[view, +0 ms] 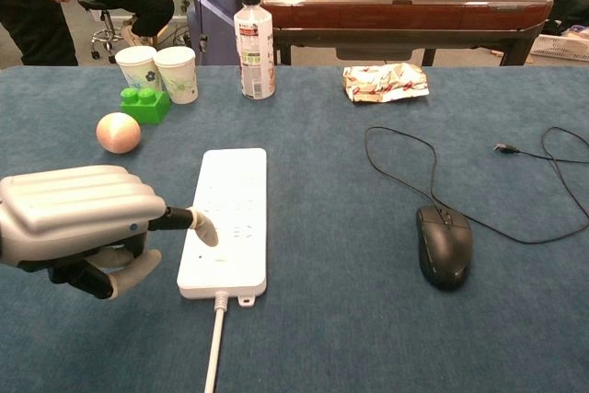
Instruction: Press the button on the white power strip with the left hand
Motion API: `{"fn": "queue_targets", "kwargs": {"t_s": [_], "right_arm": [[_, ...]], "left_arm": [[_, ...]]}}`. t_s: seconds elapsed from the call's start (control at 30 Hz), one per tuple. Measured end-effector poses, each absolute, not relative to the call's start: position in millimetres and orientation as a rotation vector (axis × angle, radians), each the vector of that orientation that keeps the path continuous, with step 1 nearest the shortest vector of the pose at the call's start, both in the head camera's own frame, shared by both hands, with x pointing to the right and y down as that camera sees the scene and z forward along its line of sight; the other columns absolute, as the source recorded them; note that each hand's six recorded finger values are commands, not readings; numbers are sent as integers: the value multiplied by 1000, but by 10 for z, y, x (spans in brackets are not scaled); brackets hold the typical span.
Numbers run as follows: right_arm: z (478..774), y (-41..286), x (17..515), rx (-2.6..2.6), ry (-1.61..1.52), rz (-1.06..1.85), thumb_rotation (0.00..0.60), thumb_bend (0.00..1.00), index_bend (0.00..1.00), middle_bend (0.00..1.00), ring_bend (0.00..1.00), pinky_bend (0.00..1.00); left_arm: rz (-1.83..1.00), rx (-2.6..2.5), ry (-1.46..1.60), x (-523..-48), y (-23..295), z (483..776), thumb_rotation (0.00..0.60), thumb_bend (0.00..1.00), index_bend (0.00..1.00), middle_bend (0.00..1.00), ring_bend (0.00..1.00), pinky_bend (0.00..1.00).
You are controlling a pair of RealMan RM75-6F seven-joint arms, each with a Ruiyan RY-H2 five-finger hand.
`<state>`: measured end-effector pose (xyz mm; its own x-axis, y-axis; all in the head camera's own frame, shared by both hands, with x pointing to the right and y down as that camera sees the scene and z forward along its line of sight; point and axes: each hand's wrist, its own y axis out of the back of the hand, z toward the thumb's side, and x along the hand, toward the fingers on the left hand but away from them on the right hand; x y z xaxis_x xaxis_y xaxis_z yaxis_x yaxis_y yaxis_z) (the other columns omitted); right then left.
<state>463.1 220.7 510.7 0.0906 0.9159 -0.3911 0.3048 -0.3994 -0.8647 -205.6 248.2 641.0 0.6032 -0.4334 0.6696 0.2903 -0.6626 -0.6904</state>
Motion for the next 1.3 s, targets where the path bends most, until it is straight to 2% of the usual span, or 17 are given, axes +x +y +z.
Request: {"fn": "queue_targets", "kwargs": {"t_s": [1.3], "right_arm": [[5127,2169,4691,-1736,-1228,1346,600,355,264,313,252,435]], "left_arm": [[-1172,-1966,56,-2028,2545,6629,600,689,231,1000,1000,1000]]}}
